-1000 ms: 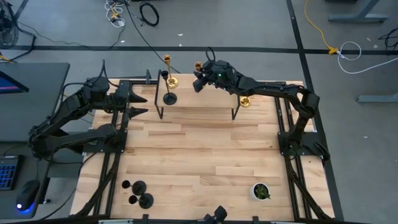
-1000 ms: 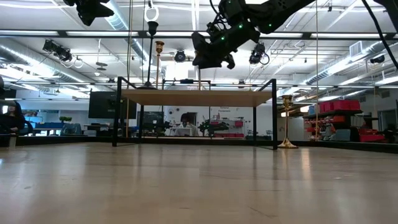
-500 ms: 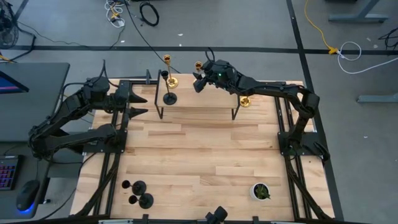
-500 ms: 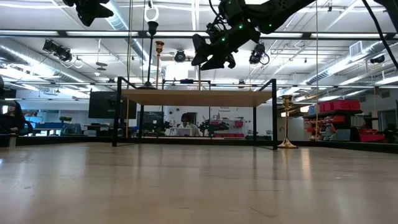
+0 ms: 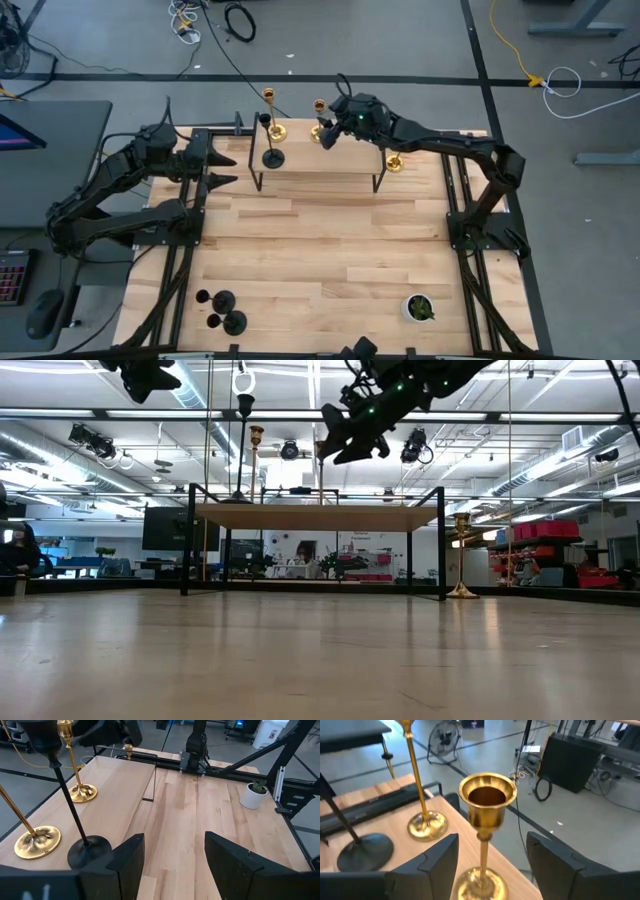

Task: Pick & Place candle stick holders
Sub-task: Put the gold candle holder aligned with the other gold candle holders on the shelf

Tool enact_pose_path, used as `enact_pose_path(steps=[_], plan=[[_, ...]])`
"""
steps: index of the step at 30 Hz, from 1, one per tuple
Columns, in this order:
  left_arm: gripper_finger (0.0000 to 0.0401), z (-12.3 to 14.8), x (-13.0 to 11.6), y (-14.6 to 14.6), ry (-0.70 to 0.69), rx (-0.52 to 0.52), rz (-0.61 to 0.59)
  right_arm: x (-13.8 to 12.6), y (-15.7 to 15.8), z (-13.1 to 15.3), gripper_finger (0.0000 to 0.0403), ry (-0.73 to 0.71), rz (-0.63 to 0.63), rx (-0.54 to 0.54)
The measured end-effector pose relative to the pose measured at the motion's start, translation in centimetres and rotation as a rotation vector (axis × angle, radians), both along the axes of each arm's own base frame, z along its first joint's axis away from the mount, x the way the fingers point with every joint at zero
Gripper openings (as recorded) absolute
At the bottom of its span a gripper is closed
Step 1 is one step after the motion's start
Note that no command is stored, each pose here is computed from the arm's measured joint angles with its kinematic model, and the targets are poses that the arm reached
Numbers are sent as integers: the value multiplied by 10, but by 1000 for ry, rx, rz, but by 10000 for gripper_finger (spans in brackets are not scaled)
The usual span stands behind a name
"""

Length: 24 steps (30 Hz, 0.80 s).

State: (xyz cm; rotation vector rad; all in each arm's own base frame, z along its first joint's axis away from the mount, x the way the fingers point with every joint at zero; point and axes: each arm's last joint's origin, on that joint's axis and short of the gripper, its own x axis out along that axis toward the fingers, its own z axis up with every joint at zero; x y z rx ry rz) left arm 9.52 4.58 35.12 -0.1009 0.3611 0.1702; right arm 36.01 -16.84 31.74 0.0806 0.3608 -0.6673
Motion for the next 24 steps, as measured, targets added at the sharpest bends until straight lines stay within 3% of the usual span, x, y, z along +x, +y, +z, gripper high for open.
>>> enact_pose_path(steps=[13,24], plan=[[208,-2,-1,0,18,-11,1,-25,13,13,233,147,10,13],[208,-2,-1,0,18,-11,0,-75,32,28,233,371,-111,82]])
